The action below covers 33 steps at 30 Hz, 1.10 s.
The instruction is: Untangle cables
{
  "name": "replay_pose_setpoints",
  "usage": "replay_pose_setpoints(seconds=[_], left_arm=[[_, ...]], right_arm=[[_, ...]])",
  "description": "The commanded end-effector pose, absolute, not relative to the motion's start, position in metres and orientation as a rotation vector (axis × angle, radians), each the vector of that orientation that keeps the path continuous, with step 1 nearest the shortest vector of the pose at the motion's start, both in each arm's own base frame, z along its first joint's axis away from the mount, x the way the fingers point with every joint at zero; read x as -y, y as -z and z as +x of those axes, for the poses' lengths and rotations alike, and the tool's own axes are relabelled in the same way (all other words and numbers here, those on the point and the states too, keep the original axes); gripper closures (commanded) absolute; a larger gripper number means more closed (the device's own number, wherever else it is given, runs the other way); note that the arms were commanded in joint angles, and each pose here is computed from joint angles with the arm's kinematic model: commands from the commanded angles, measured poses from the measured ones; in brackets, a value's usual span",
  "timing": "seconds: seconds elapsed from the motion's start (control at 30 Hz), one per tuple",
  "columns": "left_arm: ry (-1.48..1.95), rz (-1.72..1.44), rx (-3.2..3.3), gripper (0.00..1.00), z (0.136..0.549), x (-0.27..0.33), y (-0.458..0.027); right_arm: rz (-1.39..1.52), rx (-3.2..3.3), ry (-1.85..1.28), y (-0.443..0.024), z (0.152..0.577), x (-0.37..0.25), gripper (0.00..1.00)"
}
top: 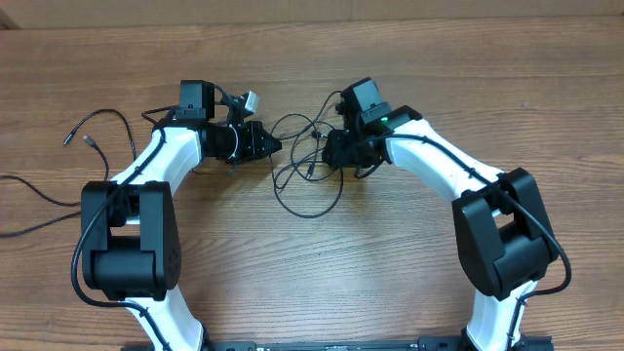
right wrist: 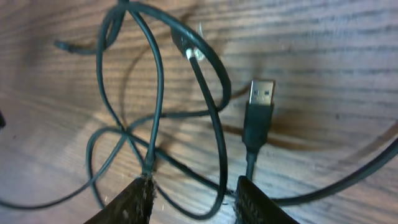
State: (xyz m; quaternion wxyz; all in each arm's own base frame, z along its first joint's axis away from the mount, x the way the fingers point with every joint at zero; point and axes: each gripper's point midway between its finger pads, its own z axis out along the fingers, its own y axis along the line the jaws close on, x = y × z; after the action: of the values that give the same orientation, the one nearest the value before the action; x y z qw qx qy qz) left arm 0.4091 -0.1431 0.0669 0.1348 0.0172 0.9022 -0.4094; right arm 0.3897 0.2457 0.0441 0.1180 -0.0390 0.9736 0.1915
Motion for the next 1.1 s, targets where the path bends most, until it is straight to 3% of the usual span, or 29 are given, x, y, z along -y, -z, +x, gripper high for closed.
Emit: replay_pose_setpoints(seconds=[0.0,0.43,0.57,0.7,1.07], left_arm=[[1.195,0.089,-2.593,0.96,0.413,0.144,-0.068],[1.191,0.088,-2.595,0.96,0.413,0.144,-0.068],[1.191,0.088,-2.594,0.96,0.413,0.144,-0.068],[1.191,0.088,-2.593,0.96,0.413,0.144,-0.068],[1.189,0.090,-2.590,0.96,0.414,0.143,-0.068]], right_arm=[[-0.033,-2.827,-0.452,-0.040,0.400,-0.235,0.61],[0.054,-2.817,-0.470,-0.037,0.405,-0.238,0.64],[0.083,-2.834,-0.479,-0.025,0.405,-0.240,0.76],[0.083,-2.845,-0.478,-0.022,0.404,-0.240,0.96],[-0.089,-2.685,-0.812,-0.125,0.396,-0.270,0.96]])
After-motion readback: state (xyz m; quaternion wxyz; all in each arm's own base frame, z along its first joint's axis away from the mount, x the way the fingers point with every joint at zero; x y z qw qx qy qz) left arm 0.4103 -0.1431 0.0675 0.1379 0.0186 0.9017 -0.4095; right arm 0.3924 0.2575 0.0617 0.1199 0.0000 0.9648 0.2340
